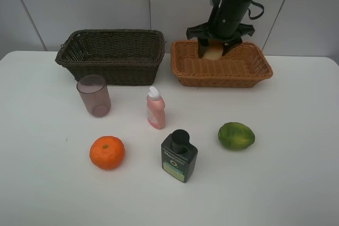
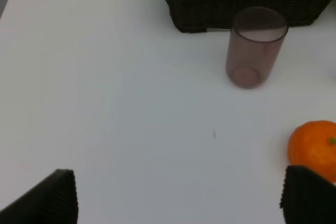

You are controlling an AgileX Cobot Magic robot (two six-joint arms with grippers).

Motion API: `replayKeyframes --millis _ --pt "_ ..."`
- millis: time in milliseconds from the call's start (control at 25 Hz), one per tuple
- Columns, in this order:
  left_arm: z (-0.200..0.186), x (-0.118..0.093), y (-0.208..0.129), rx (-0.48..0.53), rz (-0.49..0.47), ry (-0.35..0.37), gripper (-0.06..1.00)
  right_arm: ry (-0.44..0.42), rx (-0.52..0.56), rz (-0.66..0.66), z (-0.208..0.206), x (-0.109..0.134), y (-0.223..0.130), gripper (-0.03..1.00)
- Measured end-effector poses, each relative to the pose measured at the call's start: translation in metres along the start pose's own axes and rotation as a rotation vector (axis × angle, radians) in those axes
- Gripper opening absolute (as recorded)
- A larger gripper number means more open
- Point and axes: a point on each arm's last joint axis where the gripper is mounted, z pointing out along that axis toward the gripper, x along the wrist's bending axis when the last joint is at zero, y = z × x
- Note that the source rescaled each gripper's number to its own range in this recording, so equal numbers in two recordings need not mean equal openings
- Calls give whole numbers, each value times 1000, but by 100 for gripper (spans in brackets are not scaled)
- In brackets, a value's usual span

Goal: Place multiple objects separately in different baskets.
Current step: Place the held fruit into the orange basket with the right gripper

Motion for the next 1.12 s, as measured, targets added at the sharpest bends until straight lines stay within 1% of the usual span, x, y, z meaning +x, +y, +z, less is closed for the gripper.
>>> replayKeyframes --millis 120,320,640,880,920,960,1040,1080,1120 --pt "0 0 0 0 0 0 100 3 -15 27 19 -10 4 39" --pt "0 0 0 0 0 0 100 15 -78 53 46 -20 10 39" --pt "0 0 0 0 0 0 100 28 -119 56 73 -20 11 39" --pt "0 0 0 0 0 0 100 26 -116 52 79 -20 10 40" --pt "0 0 0 0 0 0 100 26 -116 52 79 -20 10 46" --pt "0 0 0 0 0 0 100 26 -116 52 79 -20 10 54" --pt "0 0 0 0 0 0 100 25 -114 52 79 -20 10 77" --pt "0 0 0 0 0 0 100 24 -110 52 79 -20 10 86" --pt "0 0 0 0 0 0 100 22 -104 52 78 -20 9 91"
